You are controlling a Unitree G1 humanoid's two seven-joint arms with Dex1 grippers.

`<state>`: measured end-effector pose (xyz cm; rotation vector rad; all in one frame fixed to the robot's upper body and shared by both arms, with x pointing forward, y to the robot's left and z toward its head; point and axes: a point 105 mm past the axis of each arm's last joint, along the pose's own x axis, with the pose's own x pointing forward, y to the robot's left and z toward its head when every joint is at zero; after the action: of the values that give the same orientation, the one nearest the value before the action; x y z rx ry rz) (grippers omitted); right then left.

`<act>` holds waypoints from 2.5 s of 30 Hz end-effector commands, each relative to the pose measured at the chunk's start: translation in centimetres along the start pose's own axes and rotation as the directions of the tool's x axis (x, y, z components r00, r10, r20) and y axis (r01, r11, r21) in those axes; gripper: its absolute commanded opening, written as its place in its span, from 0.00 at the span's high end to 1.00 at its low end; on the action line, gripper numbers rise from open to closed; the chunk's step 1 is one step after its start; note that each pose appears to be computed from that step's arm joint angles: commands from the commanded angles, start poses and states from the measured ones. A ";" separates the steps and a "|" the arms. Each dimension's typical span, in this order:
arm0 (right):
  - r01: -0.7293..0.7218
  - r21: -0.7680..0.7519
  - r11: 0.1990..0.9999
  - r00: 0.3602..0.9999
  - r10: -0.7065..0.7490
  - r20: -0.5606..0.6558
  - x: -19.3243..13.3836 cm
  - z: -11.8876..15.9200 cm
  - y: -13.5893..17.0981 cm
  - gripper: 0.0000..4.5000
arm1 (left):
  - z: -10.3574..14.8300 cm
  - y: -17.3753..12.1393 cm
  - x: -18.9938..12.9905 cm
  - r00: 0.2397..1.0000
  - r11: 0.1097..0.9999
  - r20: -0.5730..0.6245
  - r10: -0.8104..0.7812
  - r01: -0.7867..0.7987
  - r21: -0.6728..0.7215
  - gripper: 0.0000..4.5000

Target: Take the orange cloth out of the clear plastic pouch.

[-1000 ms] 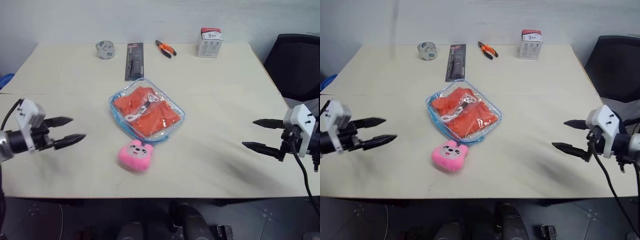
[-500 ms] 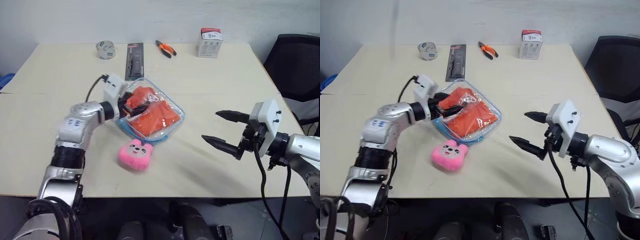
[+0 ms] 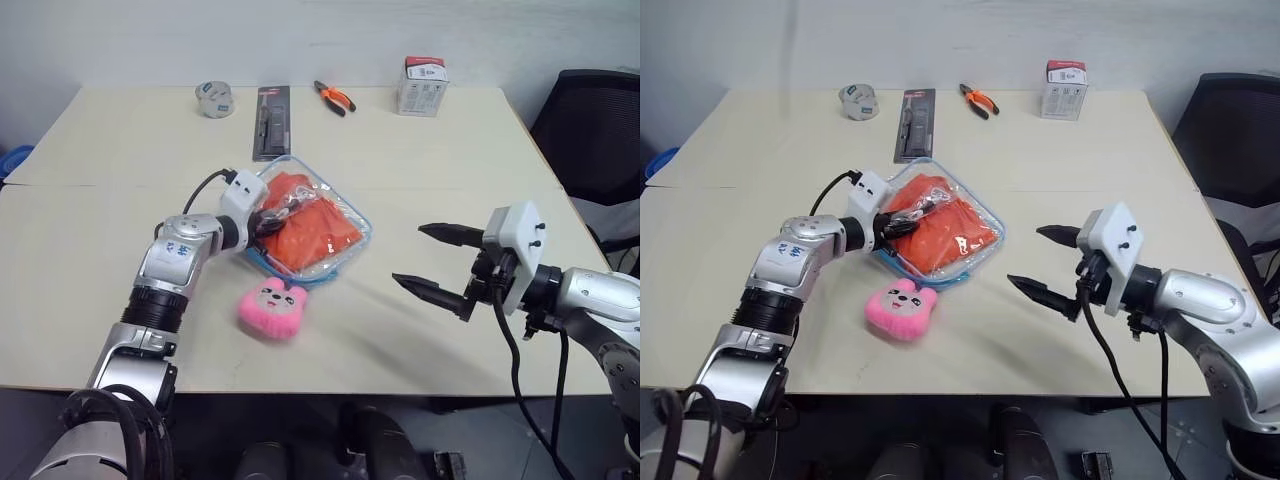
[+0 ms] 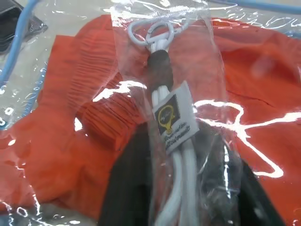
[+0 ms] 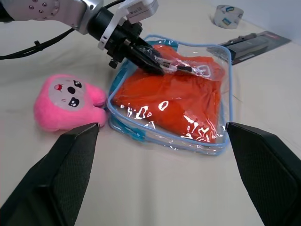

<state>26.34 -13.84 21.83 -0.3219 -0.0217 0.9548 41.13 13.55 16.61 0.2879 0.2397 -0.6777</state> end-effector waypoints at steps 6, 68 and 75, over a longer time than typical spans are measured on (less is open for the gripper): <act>-0.128 -0.066 0.990 0.991 0.131 0.040 0.9 1.6 1.0 0.00 | -1.4 11.6 -12.2 0.850 0.842 -0.008 0.526 -0.523 -0.133 0.99; -0.043 -0.043 0.998 0.999 0.043 -0.012 -0.4 0.7 1.3 0.00 | -4.2 4.3 -3.8 0.934 0.590 -0.345 -0.093 0.331 0.737 1.00; -0.064 -0.052 0.997 0.998 0.063 -0.019 0.0 0.3 1.4 0.00 | -5.1 -3.3 -6.2 0.906 0.757 -0.413 -0.090 0.332 0.563 1.00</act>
<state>25.40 -13.13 21.12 -0.3457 0.0131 1.0060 35.36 17.65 13.88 1.0749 0.3415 -0.8923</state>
